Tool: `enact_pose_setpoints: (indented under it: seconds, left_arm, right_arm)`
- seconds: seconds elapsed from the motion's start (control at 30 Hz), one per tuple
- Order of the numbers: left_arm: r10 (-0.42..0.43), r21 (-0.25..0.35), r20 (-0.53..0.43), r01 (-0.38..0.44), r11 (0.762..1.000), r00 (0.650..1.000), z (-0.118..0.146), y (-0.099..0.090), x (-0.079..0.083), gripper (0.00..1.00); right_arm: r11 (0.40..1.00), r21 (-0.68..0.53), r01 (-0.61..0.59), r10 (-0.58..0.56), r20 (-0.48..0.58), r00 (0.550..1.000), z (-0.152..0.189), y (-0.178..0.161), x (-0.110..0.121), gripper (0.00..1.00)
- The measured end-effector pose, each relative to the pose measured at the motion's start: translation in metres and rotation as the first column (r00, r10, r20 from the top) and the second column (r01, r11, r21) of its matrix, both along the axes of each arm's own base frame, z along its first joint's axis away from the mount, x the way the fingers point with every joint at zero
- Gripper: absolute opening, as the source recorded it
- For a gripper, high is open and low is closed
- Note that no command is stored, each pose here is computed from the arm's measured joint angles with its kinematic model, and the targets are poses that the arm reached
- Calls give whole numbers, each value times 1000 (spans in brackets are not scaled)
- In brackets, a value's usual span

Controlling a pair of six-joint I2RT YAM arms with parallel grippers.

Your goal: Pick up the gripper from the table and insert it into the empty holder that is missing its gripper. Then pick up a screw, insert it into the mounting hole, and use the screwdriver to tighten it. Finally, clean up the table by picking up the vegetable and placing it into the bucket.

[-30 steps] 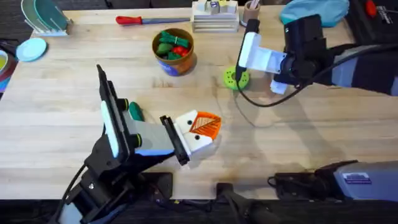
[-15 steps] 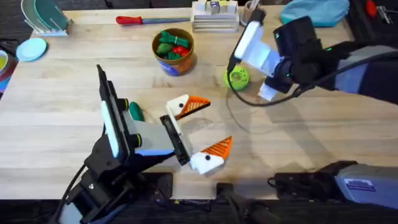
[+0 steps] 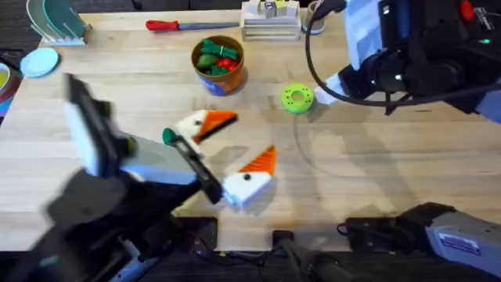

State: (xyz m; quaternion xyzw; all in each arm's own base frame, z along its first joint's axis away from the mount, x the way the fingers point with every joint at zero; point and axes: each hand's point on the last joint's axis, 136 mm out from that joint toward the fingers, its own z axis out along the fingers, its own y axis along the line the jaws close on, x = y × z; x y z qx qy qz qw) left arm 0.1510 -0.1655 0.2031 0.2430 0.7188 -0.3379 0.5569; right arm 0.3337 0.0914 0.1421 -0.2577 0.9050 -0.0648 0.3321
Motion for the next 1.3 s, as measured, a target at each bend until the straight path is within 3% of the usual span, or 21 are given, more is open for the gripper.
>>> enact_pose_setpoints:
  seconds: [0.2, 0.27, 0.37, 0.5, 0.57, 0.67, 0.73, 0.8, 0.87, 0.9, 1.0, 1.07, 1.2, 1.3]
  left_arm:
    - [211, 123, -81, -200, 972, 974, 49, 38, 10, 993]
    - [271, 183, -102, -250, 951, 957, 60, 47, 16, 992]
    - [353, 350, -163, -280, 894, 921, 60, 59, 22, 991]
    - [449, 580, -253, -238, 780, 857, 48, 68, 31, 991]
    - [483, 630, -273, -225, 743, 832, 46, 65, 44, 991]
    - [501, 680, -314, -178, 711, 807, 36, 51, 64, 993]
    - [508, 722, -359, -112, 683, 783, 19, 45, 65, 990]
    - [556, 760, -398, -78, 646, 730, 1, 49, 63, 990]
    - [668, 793, -424, -107, 600, 611, -14, 65, 62, 990]
    - [726, 805, -432, -133, 577, 535, -20, 74, 62, 991]
    - [858, 822, -443, -264, 505, 261, -32, 106, 64, 990]
    - [884, 814, -449, -347, 465, 131, -33, 122, 67, 990]
    - [891, 802, -452, -461, 380, -51, -36, 153, 68, 990]
    - [875, 813, -449, -488, 318, -179, -53, 176, 59, 990]
  right_arm:
    - [973, 216, -77, 81, -11, 997, 9, 37, -6, 991]
    - [960, 268, -78, 84, -9, 996, 13, 44, -5, 991]
    - [941, 332, -68, 70, 7, 998, 20, 52, -1, 991]
    - [920, 388, -52, 47, 22, 999, 27, 57, 4, 991]
    - [913, 407, -39, 34, 20, 999, 28, 58, 4, 991]
    - [904, 426, -21, 19, 9, 1000, 28, 59, 4, 994]
    - [900, 435, -14, 14, 3, 1000, 28, 60, 4, 992]
    - [898, 440, -9, 10, 0, 1000, 28, 60, 4, 991]
    - [897, 443, -7, 8, -2, 1000, 28, 60, 4, 991]
    - [896, 444, -4, 6, -3, 1000, 28, 60, 4, 991]
    - [895, 446, -2, 4, -4, 1000, 28, 60, 4, 991]
    - [895, 446, -2, 4, -4, 1000, 28, 60, 4, 991]
    - [895, 446, -2, 4, -4, 1000, 28, 60, 4, 991]
    - [895, 446, -2, 4, -4, 1000, 28, 60, 4, 991]
